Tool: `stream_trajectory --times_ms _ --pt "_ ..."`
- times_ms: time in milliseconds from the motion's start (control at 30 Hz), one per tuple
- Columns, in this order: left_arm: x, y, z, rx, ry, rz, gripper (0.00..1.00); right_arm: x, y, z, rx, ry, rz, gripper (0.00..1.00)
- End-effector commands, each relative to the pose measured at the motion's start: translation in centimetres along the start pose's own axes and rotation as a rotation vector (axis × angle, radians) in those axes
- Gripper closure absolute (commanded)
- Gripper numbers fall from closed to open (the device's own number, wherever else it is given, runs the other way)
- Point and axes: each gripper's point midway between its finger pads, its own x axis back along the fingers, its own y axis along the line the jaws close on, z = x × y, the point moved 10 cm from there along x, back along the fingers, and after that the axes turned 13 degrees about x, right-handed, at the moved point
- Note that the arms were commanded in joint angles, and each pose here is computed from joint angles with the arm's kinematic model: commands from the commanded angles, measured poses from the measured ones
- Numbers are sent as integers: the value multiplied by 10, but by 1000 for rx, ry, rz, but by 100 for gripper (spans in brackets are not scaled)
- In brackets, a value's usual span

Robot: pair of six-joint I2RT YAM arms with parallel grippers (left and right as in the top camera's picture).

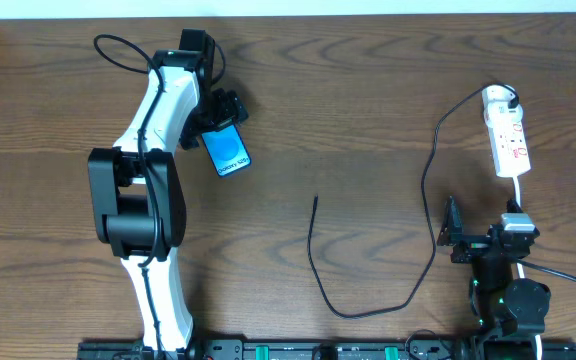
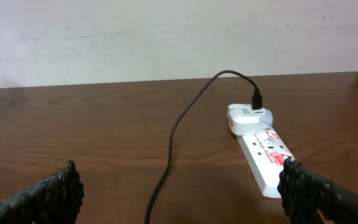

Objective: Plug charger to phone and switch on socket
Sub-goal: 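Lower the left gripper and close it on the phone's sides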

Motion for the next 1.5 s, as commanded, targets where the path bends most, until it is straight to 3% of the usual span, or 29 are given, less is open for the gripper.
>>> stream_trajectory --times_ms 0,1467 --pt "-11 -1 -3 20 2 -21 2 0 3 0 10 -3 -22 1" --pt "-44 2 3 17 12 -51 2 0 3 0 10 -3 -22 1"
